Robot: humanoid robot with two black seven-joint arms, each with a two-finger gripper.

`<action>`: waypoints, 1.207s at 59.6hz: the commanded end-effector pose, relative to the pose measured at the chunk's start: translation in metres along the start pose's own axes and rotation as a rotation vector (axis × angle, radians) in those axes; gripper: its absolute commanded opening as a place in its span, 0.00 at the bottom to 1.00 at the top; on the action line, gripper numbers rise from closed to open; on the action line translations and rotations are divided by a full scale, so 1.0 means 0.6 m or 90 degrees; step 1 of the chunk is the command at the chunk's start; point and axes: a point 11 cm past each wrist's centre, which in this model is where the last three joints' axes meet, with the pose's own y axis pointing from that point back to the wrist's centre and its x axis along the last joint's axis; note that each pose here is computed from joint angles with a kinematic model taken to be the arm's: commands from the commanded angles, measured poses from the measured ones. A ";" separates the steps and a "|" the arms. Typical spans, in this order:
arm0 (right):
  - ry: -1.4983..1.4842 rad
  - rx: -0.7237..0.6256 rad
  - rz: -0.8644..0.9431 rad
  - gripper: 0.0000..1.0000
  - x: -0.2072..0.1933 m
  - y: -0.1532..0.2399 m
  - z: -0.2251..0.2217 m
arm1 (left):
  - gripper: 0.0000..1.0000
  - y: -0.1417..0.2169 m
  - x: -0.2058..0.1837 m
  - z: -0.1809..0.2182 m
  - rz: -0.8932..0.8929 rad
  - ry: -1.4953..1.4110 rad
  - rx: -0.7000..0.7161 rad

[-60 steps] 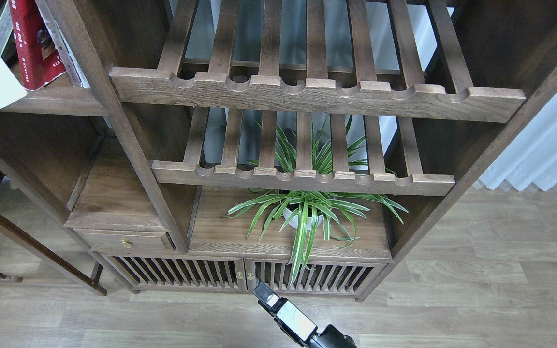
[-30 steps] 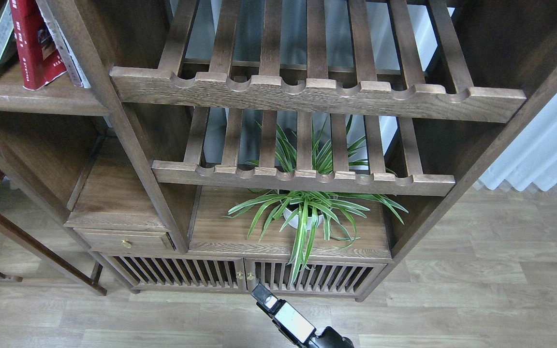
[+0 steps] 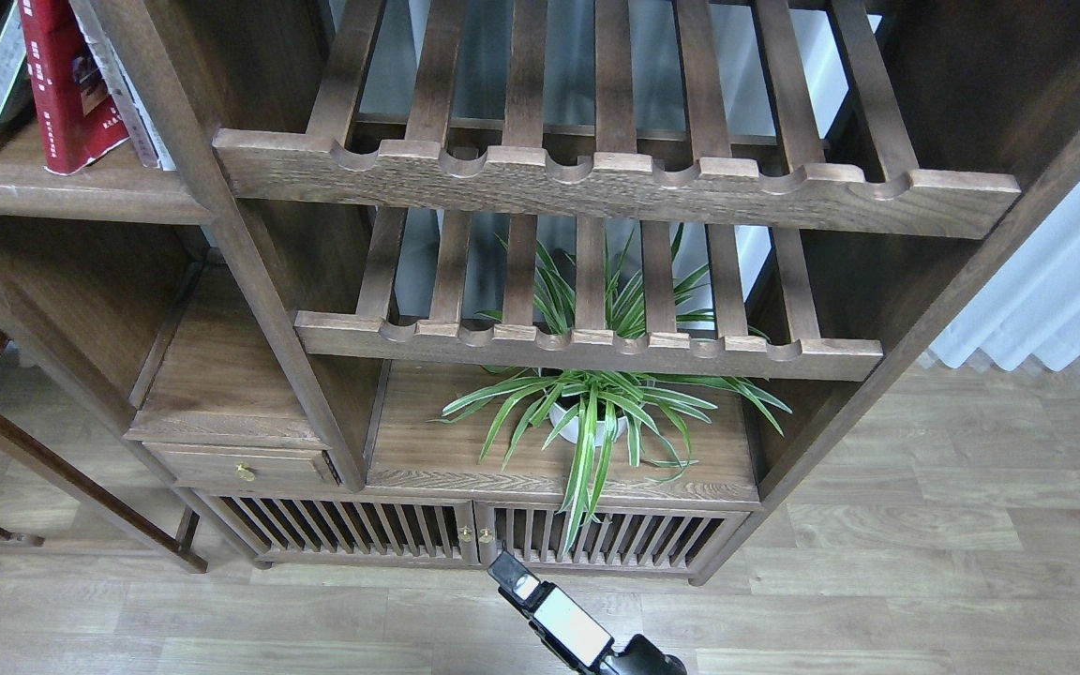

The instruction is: Organize books on shelf

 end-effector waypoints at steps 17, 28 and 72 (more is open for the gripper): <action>0.002 0.000 0.000 1.00 0.000 0.000 -0.001 | 0.14 -0.069 -0.023 -0.023 -0.016 0.013 0.039; 0.002 0.000 0.000 1.00 0.000 0.000 -0.001 | 0.14 -0.094 -0.031 -0.027 -0.021 0.032 0.045; 0.003 0.001 -0.005 1.00 -0.004 -0.002 -0.002 | 0.50 -0.109 -0.049 -0.058 -0.038 0.100 0.045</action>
